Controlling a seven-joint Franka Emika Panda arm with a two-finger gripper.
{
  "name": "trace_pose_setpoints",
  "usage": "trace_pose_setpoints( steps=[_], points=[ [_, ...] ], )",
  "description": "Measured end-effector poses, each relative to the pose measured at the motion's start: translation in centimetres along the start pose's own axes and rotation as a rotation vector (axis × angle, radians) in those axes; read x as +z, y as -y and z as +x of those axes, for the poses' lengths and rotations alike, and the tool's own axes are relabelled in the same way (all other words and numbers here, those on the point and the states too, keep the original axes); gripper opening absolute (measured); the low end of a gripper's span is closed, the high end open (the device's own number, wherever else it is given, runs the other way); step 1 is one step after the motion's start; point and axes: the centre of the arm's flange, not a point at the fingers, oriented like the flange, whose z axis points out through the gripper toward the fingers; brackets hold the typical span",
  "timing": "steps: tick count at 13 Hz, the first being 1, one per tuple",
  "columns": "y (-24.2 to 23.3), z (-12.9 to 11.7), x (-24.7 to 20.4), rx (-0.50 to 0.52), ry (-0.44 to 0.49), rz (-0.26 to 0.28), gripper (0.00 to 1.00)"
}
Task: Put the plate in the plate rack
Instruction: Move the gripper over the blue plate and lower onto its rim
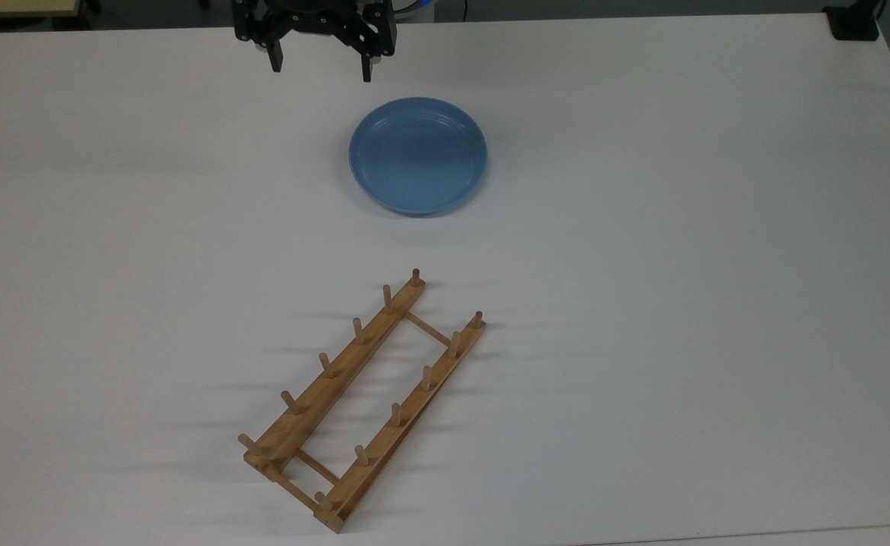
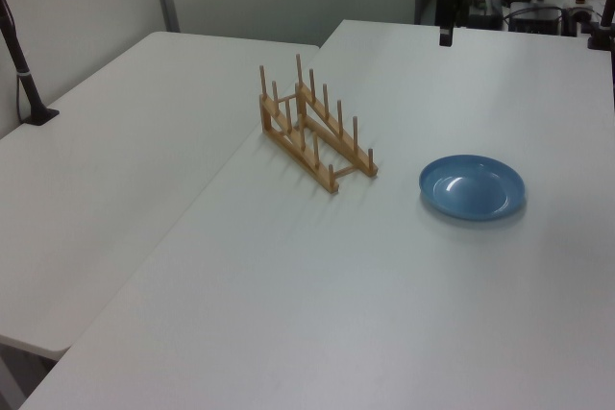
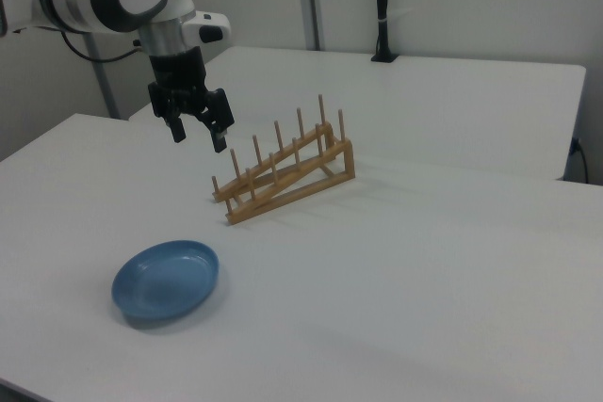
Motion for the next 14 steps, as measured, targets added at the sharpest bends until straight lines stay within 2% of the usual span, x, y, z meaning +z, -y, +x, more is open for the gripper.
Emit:
trace_pose_setpoints(
  steps=[10,12,14],
  points=[
    [0.1,0.0,0.3,-0.005,0.006,0.000,1.00],
    [0.1,-0.1,1.2,-0.062,0.025,-0.001,1.00],
    [0.3,0.1,3.0,-0.166,0.059,0.001,1.00]
  ],
)
